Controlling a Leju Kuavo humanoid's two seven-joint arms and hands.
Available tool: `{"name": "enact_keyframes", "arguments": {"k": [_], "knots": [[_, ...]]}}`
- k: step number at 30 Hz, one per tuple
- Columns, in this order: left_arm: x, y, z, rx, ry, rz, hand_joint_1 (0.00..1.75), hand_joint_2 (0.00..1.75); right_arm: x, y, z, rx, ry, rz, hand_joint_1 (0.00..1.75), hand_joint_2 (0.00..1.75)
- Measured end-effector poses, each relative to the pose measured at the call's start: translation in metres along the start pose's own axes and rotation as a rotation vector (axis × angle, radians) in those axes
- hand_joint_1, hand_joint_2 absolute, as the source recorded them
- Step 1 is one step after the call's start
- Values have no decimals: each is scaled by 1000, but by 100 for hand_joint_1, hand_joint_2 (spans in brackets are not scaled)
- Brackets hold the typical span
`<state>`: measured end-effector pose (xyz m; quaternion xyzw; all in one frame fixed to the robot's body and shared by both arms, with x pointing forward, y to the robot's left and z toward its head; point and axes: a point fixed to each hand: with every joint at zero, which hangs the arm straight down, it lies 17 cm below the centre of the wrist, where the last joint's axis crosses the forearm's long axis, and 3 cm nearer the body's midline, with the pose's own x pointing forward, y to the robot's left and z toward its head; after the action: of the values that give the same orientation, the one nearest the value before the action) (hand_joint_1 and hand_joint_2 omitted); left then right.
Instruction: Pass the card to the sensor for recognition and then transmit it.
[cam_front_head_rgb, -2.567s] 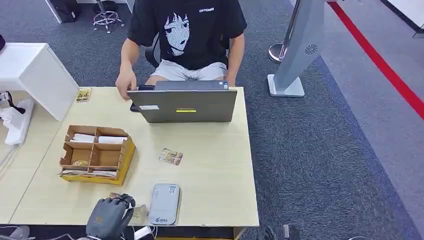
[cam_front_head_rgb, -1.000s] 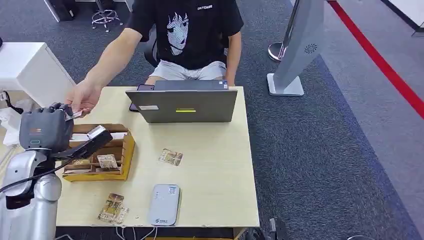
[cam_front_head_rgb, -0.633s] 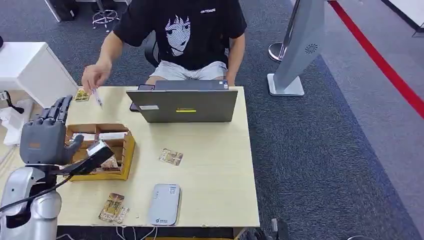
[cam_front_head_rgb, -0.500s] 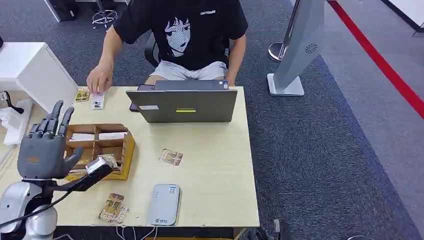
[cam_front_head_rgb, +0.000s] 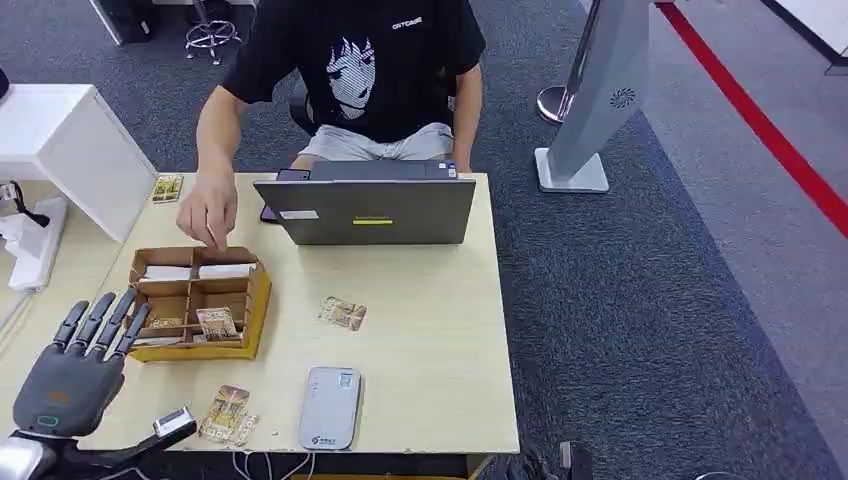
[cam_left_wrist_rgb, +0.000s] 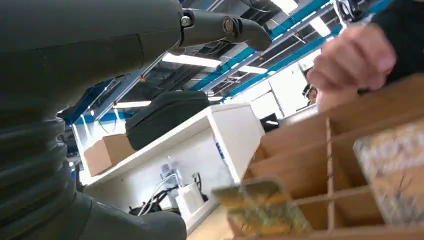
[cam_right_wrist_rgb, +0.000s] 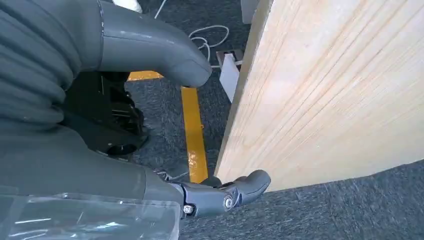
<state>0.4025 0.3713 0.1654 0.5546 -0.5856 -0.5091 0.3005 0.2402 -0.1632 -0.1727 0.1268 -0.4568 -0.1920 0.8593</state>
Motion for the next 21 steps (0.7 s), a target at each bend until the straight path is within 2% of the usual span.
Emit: {"name": "enact_keyframes", "arguments": {"k": [11,21], "knots": [[-22,-34,6,-67,25,-39,0,175,2,2,0,6,-9,0,0,175],[-17,-42,-3,-59,80,3,0,175,-1,6,1,31,12,-4,0,175]]}}
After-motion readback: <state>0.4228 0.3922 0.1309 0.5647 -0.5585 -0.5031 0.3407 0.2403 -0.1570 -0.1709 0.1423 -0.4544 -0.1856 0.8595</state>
